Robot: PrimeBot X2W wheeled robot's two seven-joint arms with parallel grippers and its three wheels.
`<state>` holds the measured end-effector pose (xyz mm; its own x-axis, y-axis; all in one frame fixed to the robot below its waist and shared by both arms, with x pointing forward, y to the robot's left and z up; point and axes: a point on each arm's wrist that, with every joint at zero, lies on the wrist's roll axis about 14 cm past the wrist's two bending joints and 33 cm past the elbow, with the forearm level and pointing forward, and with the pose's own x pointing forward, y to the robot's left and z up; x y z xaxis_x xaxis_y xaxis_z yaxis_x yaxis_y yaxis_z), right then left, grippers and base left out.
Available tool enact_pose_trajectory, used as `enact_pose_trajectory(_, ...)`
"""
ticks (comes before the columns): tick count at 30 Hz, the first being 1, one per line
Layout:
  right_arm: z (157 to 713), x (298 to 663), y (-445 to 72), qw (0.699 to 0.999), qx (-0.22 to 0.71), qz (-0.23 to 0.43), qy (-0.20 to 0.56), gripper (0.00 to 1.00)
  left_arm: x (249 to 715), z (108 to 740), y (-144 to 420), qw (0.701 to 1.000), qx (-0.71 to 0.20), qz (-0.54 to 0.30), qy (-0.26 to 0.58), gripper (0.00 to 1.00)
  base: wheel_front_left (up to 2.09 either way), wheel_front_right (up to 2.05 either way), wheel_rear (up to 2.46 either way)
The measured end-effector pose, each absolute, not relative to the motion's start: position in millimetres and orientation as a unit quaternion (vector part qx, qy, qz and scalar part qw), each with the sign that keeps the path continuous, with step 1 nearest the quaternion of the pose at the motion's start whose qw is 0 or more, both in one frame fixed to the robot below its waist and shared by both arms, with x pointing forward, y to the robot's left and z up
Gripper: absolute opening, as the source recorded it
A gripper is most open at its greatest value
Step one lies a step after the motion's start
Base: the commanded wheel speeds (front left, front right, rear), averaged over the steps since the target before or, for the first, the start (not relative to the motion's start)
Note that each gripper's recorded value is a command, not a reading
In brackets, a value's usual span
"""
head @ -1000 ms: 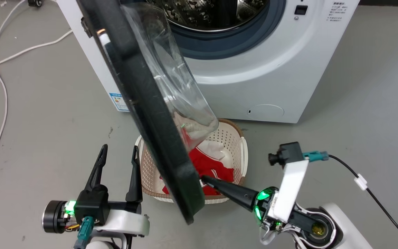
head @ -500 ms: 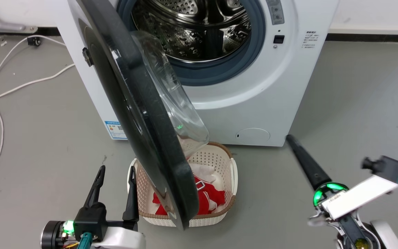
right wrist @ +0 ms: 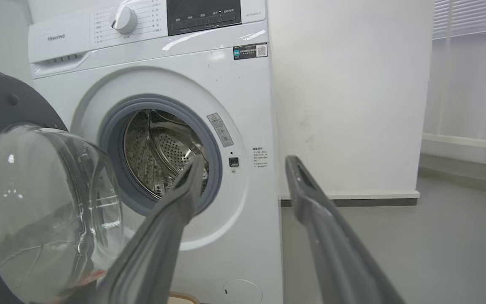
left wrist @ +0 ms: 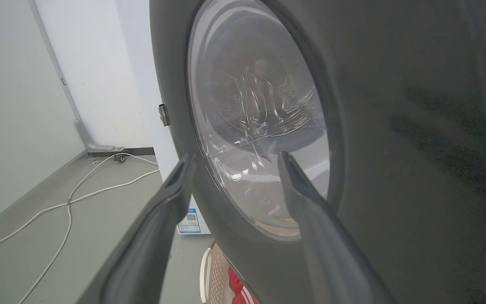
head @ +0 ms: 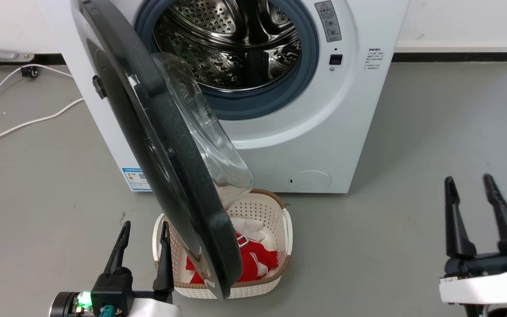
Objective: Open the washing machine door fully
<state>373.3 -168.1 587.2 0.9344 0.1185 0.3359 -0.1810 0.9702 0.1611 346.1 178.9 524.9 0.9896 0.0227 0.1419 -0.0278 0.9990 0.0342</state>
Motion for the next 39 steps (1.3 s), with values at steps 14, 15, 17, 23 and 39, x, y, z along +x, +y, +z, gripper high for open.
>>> enact_pose_trajectory(14,521.4,344.9,-176.0,0.996,-0.027,0.048,-0.064,1.00,344.8,527.9,175.4,0.997,0.017,0.006,-0.076,1.00,0.00,0.00,0.00)
enact_pose_trajectory(15,516.9,342.9,-174.7,0.997,-0.024,0.050,-0.057,1.00,344.5,528.4,175.4,0.997,0.018,0.006,-0.077,1.00,0.00,0.00,0.00)
enact_pose_trajectory(17,508.3,339.1,-173.0,0.998,-0.013,0.051,-0.043,1.00,343.7,528.4,176.1,0.997,0.019,0.008,-0.077,1.00,0.00,0.00,0.00)
enact_pose_trajectory(23,502.0,336.9,-174.2,0.998,-0.002,0.048,-0.033,1.00,342.3,526.3,178.8,0.997,0.019,0.013,-0.073,1.00,0.00,0.00,0.00)
enact_pose_trajectory(39,495.2,337.1,-169.3,0.998,0.011,0.054,-0.023,1.00,352.0,624.5,200.1,0.973,0.031,0.047,-0.223,0.00,0.00,0.00,0.00)
